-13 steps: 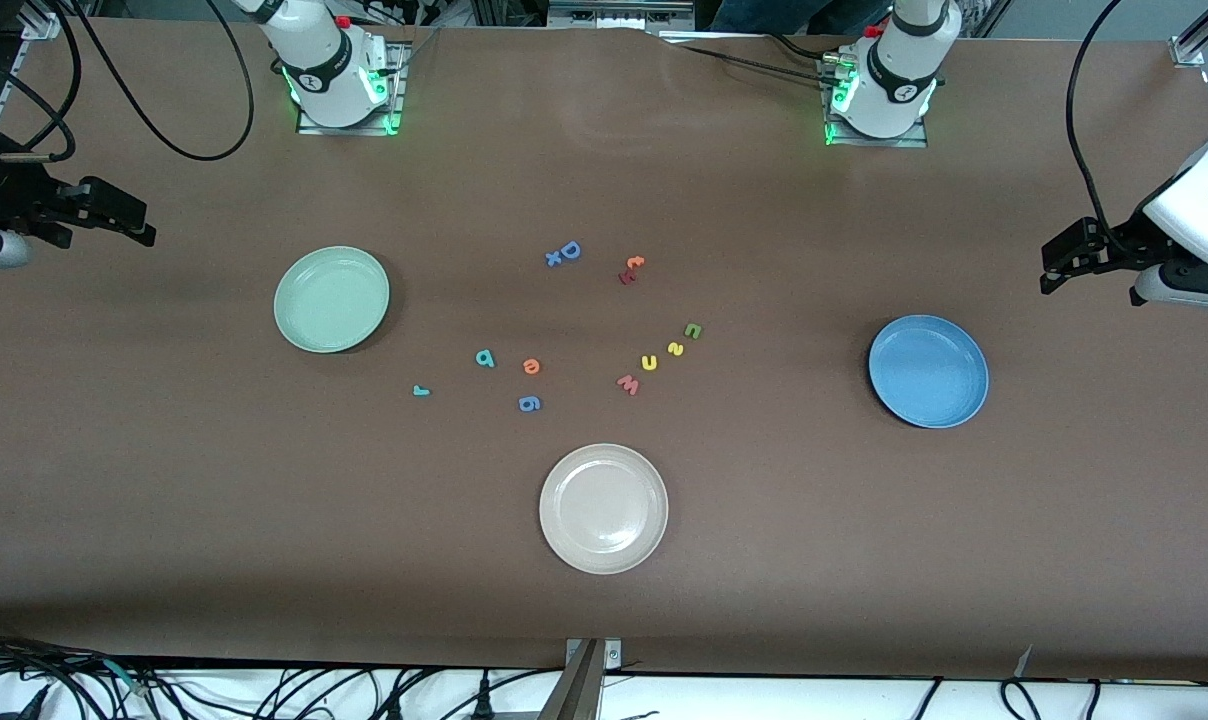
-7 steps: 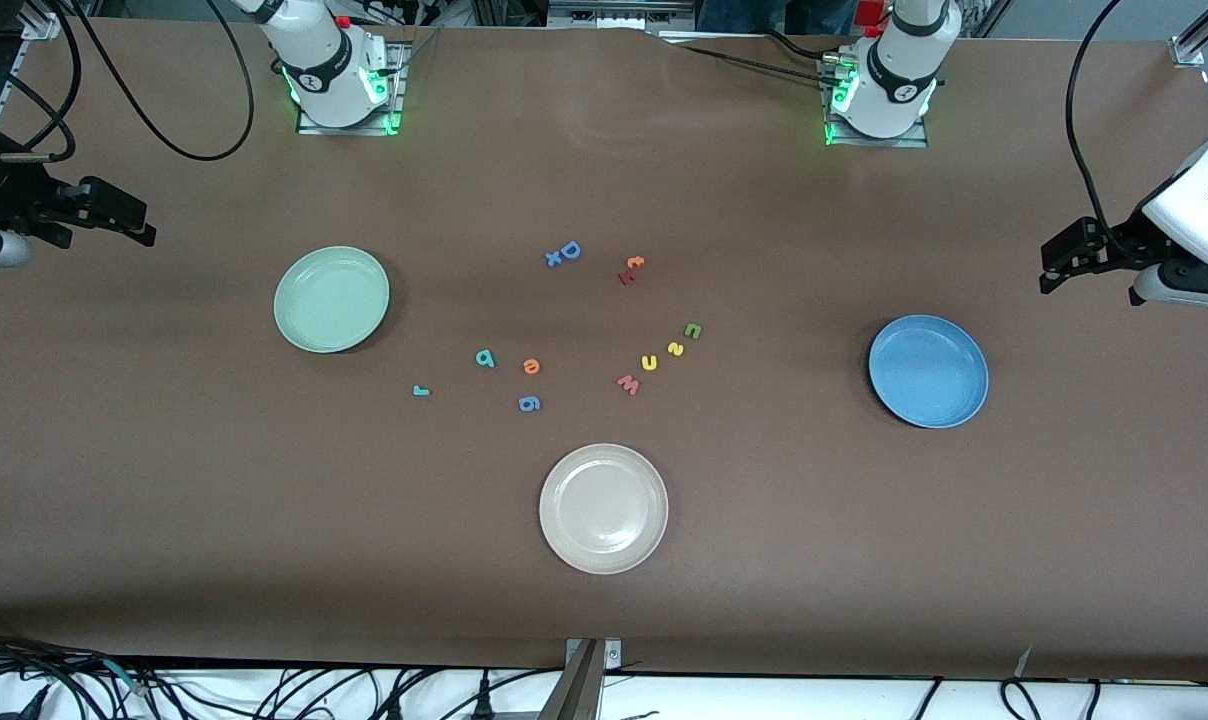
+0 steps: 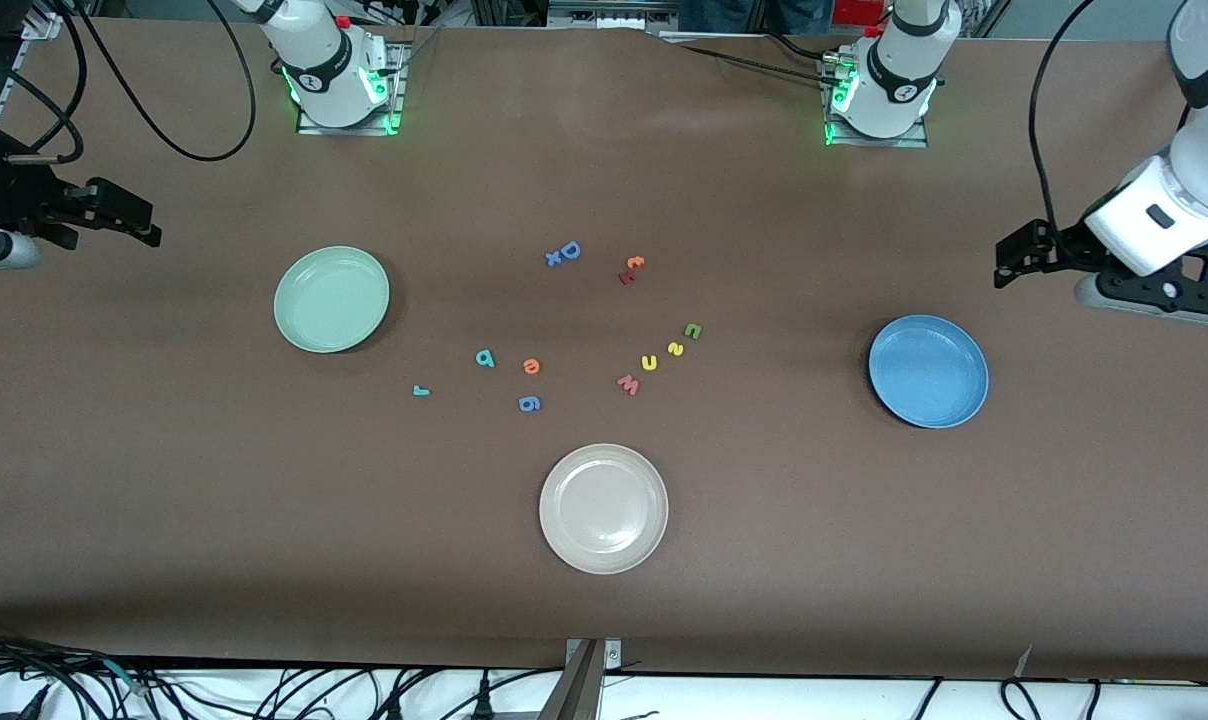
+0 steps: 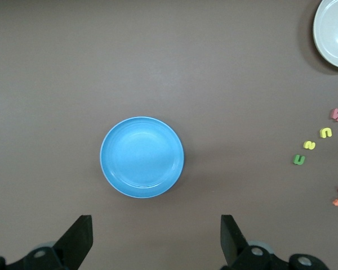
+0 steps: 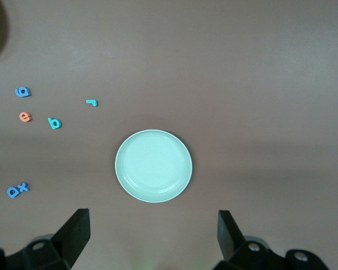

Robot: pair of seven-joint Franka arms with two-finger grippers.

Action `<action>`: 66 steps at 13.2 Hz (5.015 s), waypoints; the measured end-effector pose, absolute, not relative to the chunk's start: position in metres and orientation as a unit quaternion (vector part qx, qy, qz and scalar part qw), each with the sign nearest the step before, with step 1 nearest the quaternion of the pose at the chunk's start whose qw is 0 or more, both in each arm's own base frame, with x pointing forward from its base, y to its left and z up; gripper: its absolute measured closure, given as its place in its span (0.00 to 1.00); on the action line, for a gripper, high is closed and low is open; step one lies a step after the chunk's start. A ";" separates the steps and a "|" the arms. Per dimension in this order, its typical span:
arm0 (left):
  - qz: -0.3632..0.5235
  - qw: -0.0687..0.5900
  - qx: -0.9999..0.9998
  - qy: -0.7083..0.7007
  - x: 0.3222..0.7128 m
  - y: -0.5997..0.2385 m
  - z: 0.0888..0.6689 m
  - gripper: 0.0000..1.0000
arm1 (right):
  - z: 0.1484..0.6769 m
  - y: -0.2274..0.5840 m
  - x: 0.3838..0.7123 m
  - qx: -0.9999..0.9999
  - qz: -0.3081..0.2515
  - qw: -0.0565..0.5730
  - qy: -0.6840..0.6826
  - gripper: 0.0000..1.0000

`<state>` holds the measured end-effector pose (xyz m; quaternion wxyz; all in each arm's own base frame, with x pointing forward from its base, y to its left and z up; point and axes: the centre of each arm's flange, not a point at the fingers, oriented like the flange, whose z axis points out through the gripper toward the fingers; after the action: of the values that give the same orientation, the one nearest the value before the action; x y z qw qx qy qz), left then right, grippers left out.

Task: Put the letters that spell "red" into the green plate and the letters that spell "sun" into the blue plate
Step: 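Lower both grippers onto the green u and the teal r, then close both grippers on the green u and the teal r, then lift both letters, carrying the teal r over the green plate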

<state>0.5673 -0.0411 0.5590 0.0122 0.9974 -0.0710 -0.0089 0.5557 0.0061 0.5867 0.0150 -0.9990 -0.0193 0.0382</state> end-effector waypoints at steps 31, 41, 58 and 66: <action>-0.005 0.069 0.973 -0.219 0.472 -0.340 0.208 0.18 | 0.192 0.212 0.590 -0.998 -0.013 0.014 0.065 0.22; 0.000 0.067 0.976 -0.205 0.474 -0.333 0.174 0.25 | 0.178 0.210 0.587 -0.997 -0.018 0.015 0.067 0.44; 0.012 0.070 0.975 -0.212 0.472 -0.345 0.170 0.57 | 0.234 0.166 0.606 -0.999 -0.020 -0.011 0.041 0.71; 0.018 0.069 0.974 -0.216 0.471 -0.348 0.168 0.70 | 0.271 0.079 0.558 -0.998 0.040 -0.034 0.024 0.71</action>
<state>0.4710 -0.3482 0.1684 0.0693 0.9738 -0.2159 0.0185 0.5576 0.0788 0.2708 -0.0336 -0.9983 0.0244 0.0400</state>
